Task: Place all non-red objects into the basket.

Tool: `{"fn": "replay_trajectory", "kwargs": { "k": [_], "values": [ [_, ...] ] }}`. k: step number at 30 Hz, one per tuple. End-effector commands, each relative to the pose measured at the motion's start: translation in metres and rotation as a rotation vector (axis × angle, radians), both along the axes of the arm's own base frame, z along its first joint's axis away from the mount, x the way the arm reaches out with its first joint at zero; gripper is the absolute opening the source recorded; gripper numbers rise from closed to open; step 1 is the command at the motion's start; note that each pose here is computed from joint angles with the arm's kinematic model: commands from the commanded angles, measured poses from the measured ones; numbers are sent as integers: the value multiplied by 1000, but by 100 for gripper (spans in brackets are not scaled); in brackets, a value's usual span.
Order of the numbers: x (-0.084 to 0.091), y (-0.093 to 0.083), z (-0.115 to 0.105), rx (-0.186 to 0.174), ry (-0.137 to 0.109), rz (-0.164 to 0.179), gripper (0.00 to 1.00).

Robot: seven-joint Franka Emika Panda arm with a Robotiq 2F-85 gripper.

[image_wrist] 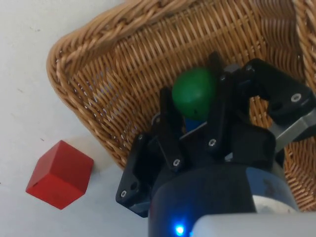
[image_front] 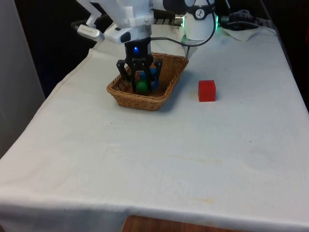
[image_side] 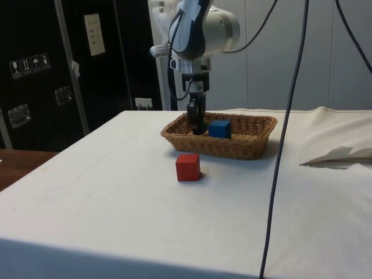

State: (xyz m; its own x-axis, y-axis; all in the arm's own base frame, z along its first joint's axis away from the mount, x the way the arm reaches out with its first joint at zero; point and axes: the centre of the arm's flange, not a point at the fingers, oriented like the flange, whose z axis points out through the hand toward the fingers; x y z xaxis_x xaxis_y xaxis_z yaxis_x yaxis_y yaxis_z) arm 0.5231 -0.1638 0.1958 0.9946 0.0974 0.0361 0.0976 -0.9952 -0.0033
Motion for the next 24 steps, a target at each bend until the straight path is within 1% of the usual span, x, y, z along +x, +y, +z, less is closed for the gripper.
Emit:
{"fn": "replay_trajectory", "kwargs": {
  "k": [1, 3, 4, 5, 6, 9, 10, 11, 13, 14, 18, 19, 24],
  "values": [
    [0, 1, 1, 6, -4, -1, 0],
    [0, 1, 1, 5, -3, -2, 0],
    [0, 1, 0, 6, -2, -2, 6],
    [0, 1, 0, 6, -2, -2, 15],
    [0, 1, 0, 6, -1, -2, 34],
    [0, 1, 0, 7, 0, -2, 63],
    [0, 0, 0, 1, 2, 0, 73],
    [0, 1, 0, 7, 0, -1, 73],
    [0, 1, 0, 7, 0, -1, 93],
    [0, 1, 0, 7, 0, -1, 99],
    [0, 1, 0, 7, 1, -2, 100],
    [0, 0, 0, 2, 3, 0, 100],
    [3, 3, 16, 12, -7, 2, 100]
  ]
}}
